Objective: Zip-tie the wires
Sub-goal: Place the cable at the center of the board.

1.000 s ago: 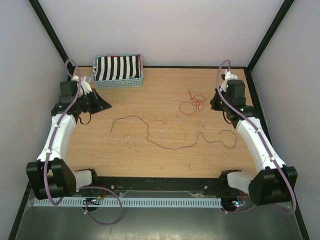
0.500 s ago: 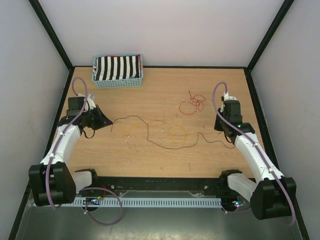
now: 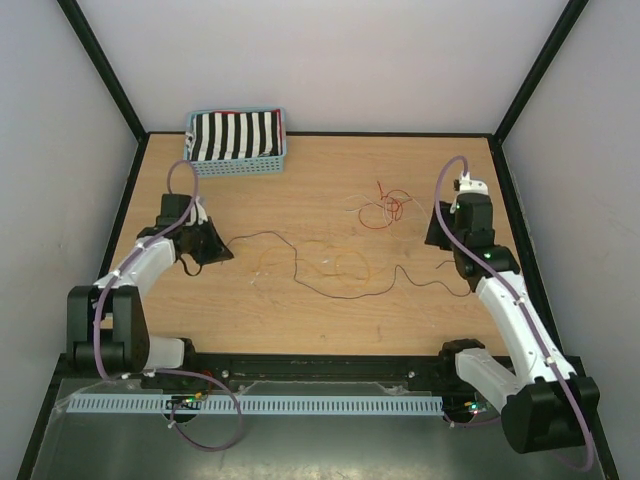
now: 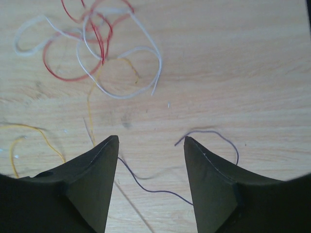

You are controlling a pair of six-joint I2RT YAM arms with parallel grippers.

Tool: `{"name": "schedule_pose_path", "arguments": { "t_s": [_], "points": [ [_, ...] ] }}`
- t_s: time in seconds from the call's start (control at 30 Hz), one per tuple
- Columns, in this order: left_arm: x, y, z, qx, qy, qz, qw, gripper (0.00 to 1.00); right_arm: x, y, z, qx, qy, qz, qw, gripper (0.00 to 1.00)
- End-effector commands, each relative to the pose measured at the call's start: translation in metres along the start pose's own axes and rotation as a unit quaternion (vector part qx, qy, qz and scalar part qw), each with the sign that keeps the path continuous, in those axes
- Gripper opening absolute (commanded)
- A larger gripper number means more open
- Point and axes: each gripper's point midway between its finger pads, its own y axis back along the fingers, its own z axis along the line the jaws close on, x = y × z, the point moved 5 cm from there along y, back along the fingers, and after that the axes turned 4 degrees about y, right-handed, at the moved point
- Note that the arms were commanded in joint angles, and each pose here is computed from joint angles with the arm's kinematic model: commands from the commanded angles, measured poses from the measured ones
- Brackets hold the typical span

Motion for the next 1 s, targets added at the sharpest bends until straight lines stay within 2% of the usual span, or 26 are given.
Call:
{"name": "schedule_pose_path", "arguments": {
  "t_s": [0.0,0.1,0.33,0.4,0.53,0.67,0.8,0.9,0.97],
  "points": [
    [0.003,-0.009,0.007,-0.026,0.001,0.005,1.000,0.00,-0.041,0.018,0.004,-0.013,-0.023,-0.068,0.997,0.69],
    [0.005,-0.012,0.018,-0.055,0.009,0.001,0.998,0.01,-0.052,0.020,0.013,-0.042,-0.027,-0.076,0.996,0.73],
    [0.009,-0.015,0.031,-0.097,0.023,0.003,0.995,0.34,-0.056,0.001,0.041,-0.128,-0.043,-0.055,0.989,0.79],
    [0.008,-0.013,0.034,-0.106,0.025,-0.001,0.994,0.39,-0.055,-0.007,0.049,-0.146,-0.049,-0.046,0.987,0.79],
    [0.005,-0.001,0.042,-0.114,0.054,-0.021,0.992,0.57,-0.058,-0.030,0.059,-0.145,-0.052,-0.039,0.987,0.82],
    [-0.001,0.020,0.049,-0.116,0.074,-0.059,0.989,0.68,-0.056,-0.068,0.064,-0.122,-0.048,-0.015,0.991,0.83],
    [-0.012,0.041,0.049,-0.102,0.086,-0.094,0.987,0.84,-0.054,-0.105,0.069,-0.108,-0.039,0.017,0.993,0.83],
    [-0.021,0.056,0.039,-0.081,0.063,-0.113,0.988,0.96,-0.054,-0.127,0.071,-0.100,-0.031,0.032,0.994,0.82],
    [-0.030,0.066,0.028,-0.060,0.039,-0.123,0.990,0.99,-0.051,-0.139,0.069,-0.085,-0.023,0.040,0.995,0.80]
  ]
}}
